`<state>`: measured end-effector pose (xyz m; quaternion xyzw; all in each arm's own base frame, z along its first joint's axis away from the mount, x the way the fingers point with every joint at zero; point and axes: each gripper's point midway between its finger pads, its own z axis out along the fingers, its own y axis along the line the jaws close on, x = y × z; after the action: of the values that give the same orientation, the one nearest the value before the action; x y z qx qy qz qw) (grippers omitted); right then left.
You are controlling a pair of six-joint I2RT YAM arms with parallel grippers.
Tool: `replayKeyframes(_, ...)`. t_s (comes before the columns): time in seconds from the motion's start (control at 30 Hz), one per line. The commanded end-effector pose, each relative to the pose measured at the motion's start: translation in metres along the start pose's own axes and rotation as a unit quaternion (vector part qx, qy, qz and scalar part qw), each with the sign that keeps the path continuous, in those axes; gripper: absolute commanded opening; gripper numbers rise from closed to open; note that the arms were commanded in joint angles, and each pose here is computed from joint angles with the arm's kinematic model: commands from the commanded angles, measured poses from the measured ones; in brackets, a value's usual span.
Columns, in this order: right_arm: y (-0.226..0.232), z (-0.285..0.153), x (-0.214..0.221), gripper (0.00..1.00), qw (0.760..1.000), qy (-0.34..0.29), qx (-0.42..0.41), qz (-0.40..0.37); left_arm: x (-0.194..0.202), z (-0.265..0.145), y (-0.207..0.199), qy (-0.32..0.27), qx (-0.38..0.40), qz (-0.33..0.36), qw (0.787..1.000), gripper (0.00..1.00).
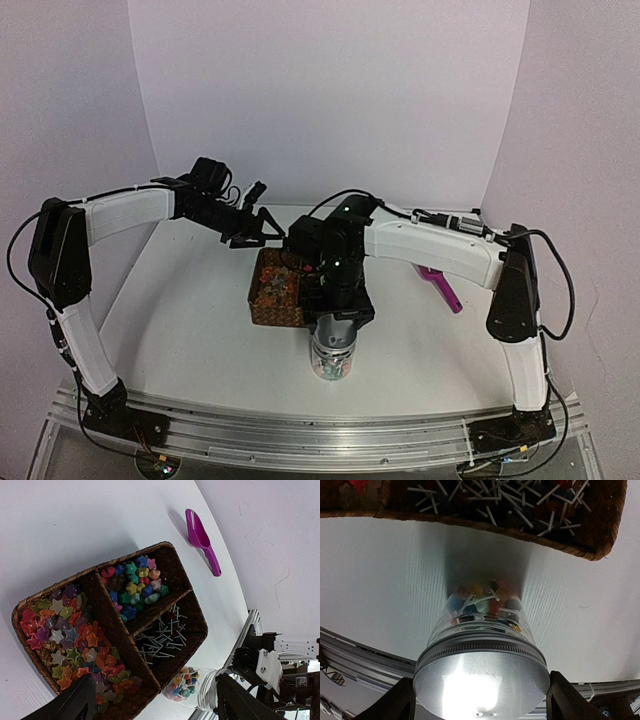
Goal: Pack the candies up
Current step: Close the bottle lid on the packing bottle.
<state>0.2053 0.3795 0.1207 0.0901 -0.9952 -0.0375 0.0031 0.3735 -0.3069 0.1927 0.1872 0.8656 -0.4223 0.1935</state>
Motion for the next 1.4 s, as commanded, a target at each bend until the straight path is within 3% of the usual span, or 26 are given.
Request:
replayKeyframes(0.0,-0.004,0.002,0.011,0.59,1.000,0.022,0.011,-0.009,-0.002,-0.003,-0.002,-0.003,0.004,0.007,1.000,0.82)
replayKeyframes(0.6,-0.002,0.018,0.018,0.64,0.999,0.039,0.024,-0.029,-0.002,-0.002,0.000,0.000,0.002,0.005,1.000,0.82)
replayKeyframes(0.9,0.000,0.018,0.015,0.80,0.999,0.037,0.022,-0.029,-0.001,-0.001,0.000,0.000,0.002,0.005,1.000,0.82)
replayKeyframes(1.03,0.002,0.016,0.015,0.95,0.999,0.036,0.020,-0.031,-0.001,-0.001,0.000,0.000,0.003,0.005,1.000,0.82)
replayKeyframes(1.37,0.010,0.002,0.010,0.98,0.999,0.019,0.000,-0.034,-0.001,-0.003,-0.002,-0.001,0.004,0.009,1.000,0.82)
